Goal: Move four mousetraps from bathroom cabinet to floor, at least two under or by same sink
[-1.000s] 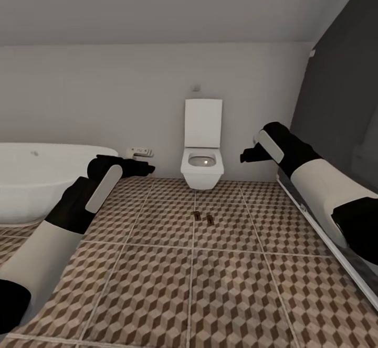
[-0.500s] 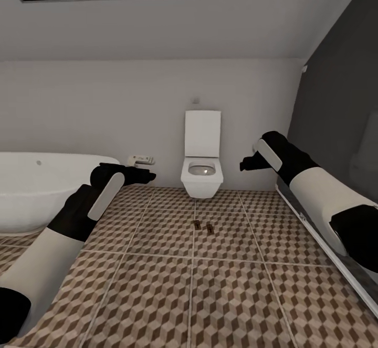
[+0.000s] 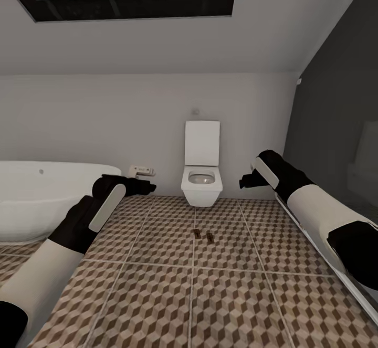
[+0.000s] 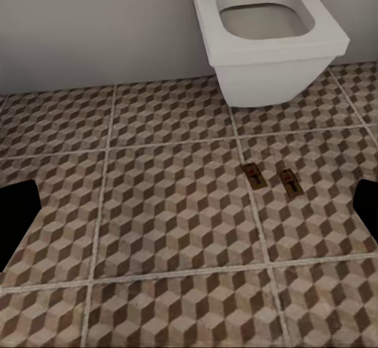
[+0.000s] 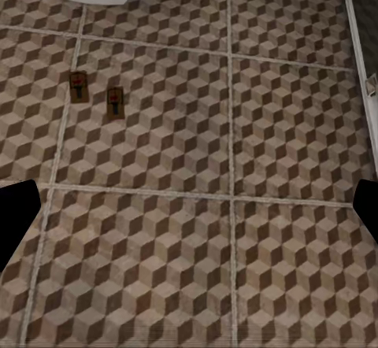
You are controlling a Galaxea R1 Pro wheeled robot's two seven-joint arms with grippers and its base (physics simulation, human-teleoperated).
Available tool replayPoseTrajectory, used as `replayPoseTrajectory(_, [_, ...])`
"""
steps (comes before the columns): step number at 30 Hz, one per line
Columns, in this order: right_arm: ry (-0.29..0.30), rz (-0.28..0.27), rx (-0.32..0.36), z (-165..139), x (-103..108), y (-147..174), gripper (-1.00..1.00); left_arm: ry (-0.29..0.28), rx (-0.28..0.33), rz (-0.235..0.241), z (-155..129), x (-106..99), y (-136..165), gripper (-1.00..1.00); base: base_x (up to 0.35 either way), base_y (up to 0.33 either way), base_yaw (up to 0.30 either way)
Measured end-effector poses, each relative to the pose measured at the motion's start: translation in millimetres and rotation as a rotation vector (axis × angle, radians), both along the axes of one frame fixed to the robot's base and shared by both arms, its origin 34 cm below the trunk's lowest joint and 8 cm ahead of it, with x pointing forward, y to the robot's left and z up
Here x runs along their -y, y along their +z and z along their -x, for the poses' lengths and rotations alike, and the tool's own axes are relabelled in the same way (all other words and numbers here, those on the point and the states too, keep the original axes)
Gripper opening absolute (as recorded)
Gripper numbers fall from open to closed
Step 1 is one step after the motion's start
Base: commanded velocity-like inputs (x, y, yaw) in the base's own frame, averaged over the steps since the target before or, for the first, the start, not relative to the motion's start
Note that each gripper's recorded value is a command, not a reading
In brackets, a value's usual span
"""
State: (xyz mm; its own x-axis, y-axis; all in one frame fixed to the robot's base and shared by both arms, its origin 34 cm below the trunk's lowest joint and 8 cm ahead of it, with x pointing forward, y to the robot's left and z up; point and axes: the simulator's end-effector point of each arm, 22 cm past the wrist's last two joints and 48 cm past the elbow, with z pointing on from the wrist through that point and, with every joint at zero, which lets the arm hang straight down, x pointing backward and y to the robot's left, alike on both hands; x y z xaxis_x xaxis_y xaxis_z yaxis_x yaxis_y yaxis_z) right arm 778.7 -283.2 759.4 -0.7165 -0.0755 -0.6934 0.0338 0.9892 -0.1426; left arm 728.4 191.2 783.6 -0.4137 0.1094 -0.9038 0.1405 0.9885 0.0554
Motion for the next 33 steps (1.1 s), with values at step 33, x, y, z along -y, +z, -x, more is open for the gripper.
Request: replayPoseTrajectory(33, [-0.010,-0.002,-0.136,20.3,0.0,-74.1,1.00,0.017,-0.141,0.028,13.3,-1.2,-49.3,1.00,0.000,0.000,0.000])
